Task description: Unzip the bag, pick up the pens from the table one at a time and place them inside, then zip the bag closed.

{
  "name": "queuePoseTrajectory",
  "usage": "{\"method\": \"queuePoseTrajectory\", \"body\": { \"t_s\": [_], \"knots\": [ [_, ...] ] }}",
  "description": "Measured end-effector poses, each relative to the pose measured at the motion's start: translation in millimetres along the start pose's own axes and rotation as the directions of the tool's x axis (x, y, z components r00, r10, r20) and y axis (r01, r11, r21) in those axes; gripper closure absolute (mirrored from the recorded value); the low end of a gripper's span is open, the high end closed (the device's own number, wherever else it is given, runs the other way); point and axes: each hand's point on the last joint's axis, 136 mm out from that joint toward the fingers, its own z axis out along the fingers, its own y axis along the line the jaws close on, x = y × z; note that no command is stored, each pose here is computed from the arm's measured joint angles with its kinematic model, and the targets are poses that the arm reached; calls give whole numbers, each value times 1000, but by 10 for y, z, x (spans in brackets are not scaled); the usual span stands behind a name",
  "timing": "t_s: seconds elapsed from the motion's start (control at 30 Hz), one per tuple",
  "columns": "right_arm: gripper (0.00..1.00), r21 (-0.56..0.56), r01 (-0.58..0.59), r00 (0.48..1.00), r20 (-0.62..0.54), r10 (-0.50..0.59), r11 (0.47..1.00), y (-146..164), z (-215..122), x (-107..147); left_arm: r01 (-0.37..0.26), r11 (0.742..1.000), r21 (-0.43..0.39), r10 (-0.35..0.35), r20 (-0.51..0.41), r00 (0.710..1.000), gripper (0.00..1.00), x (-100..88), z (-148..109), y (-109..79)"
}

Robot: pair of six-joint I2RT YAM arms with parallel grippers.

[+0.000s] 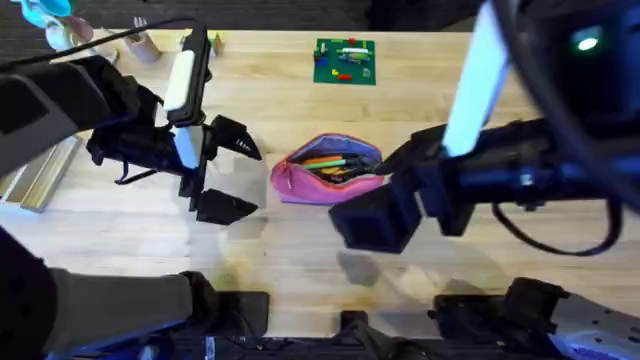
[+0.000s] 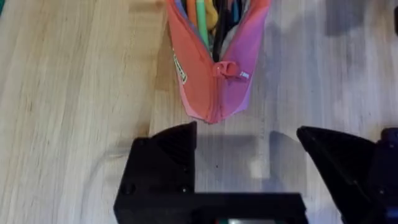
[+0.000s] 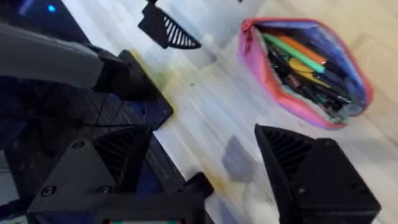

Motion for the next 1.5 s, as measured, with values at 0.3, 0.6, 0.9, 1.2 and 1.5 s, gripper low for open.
{"method": "queuePoseTrajectory", "body": {
  "t_s": [0.3,0.6,0.9,1.2,1.5],
  "knots": [
    [3,42,20,999,-30,-19,999,152,302,17,0,1000,0,0,0,1000,7,0,0,0],
    [3,197,-27,998,62,15,980,133,436,-75,0,1000,0,0,0,1000,7,0,0,0],
    [3,246,-79,995,81,61,966,139,737,-119,0,1000,0,0,0,1000,7,0,0,0],
    [3,228,-107,991,106,85,968,185,923,-209,0,1000,0,0,0,1000,8,0,0,0],
    [3,227,-134,988,105,113,965,188,1073,-218,0,1000,0,0,0,1000,8,0,0,1]
  ]
}}
